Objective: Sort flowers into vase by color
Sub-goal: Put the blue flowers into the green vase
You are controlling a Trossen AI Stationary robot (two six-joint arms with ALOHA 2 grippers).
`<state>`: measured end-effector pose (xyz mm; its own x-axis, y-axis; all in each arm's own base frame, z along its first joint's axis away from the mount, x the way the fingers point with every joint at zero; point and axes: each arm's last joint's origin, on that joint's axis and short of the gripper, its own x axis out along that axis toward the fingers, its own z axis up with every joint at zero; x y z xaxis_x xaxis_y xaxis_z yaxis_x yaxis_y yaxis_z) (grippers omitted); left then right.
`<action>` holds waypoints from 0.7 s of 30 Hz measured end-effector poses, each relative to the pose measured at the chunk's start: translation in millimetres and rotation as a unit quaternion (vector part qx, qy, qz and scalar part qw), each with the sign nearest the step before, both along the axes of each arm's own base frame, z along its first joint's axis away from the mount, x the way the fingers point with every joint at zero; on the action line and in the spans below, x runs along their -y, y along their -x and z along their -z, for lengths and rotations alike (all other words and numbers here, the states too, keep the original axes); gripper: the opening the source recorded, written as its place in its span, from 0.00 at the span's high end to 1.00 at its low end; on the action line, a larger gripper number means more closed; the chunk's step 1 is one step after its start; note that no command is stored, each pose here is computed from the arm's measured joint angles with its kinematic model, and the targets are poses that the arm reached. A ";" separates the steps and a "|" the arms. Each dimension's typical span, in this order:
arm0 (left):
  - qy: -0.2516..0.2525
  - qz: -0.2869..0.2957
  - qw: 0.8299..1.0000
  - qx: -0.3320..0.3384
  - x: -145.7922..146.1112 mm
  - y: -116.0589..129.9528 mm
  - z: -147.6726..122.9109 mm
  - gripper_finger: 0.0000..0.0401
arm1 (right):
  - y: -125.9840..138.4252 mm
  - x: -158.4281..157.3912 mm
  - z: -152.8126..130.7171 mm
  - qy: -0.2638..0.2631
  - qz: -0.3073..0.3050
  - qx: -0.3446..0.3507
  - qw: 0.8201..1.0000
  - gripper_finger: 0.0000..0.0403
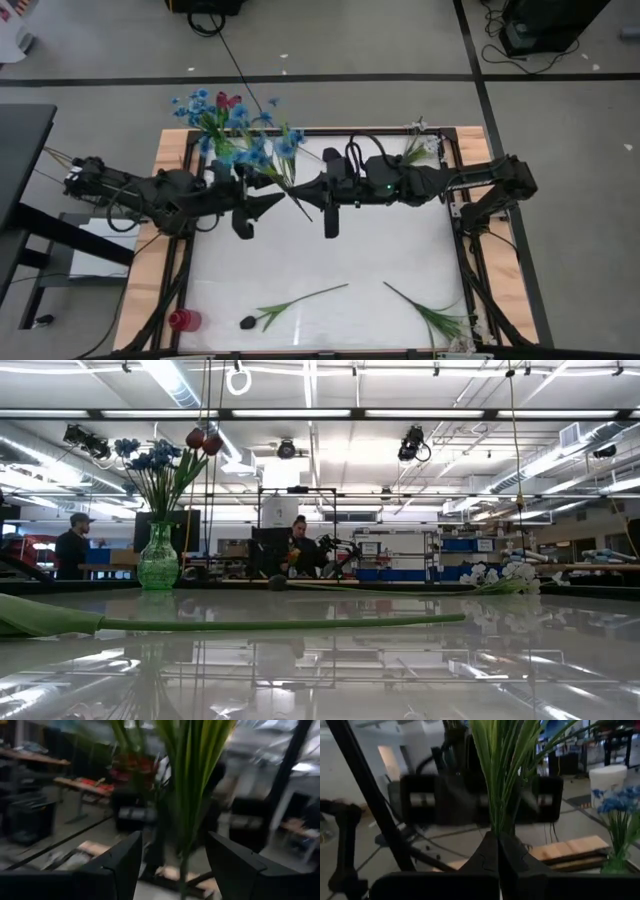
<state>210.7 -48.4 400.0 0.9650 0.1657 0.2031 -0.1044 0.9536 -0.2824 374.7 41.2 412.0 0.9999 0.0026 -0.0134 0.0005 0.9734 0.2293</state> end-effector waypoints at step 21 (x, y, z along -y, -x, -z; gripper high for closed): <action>-0.047 -0.023 0.999 0.000 -11.6 0.5 -2.5 0.97 | -0.7 13.5 9.8 -0.089 0.021 -0.050 0.995 0.82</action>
